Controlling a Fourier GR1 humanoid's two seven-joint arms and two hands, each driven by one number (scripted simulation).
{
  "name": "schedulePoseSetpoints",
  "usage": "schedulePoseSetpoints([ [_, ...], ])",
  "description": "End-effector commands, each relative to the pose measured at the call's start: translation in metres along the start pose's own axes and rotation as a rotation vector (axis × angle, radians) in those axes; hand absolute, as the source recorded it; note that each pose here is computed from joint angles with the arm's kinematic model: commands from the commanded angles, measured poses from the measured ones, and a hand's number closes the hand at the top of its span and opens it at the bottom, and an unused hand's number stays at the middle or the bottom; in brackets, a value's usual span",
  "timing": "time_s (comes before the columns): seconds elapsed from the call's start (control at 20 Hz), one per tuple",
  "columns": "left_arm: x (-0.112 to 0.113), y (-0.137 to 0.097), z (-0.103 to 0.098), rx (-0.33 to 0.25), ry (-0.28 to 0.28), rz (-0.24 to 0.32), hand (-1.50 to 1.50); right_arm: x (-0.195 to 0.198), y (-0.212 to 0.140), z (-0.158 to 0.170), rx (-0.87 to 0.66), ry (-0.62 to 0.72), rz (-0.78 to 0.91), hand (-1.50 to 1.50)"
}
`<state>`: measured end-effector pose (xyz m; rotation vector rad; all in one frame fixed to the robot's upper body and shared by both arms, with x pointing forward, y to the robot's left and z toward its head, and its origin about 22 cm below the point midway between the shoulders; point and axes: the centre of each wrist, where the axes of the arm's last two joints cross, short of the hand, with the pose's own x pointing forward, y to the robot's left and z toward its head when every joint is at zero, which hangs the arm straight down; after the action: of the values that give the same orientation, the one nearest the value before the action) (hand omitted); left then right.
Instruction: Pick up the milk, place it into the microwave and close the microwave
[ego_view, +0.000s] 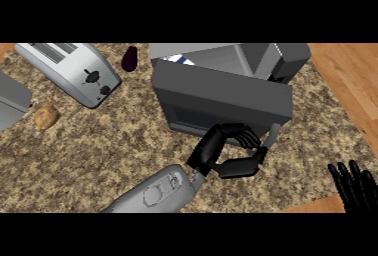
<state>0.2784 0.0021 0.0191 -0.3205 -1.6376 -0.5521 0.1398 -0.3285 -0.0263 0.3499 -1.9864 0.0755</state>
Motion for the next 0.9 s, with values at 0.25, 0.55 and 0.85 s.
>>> schedulePoseSetpoints([
  [0.25,0.021,0.027,-0.036,0.175,-0.053,0.097,1.5,0.021,0.007,-0.014,0.119,-0.031,-0.074,-1.5],
  [0.55,0.03,0.041,-0.054,0.235,-0.093,0.1,1.5,0.03,0.004,-0.02,0.131,-0.041,-0.093,-1.5],
  [0.85,0.035,0.054,-0.068,0.278,-0.106,0.116,1.5,0.042,0.005,-0.024,0.159,-0.036,-0.102,-1.5],
])
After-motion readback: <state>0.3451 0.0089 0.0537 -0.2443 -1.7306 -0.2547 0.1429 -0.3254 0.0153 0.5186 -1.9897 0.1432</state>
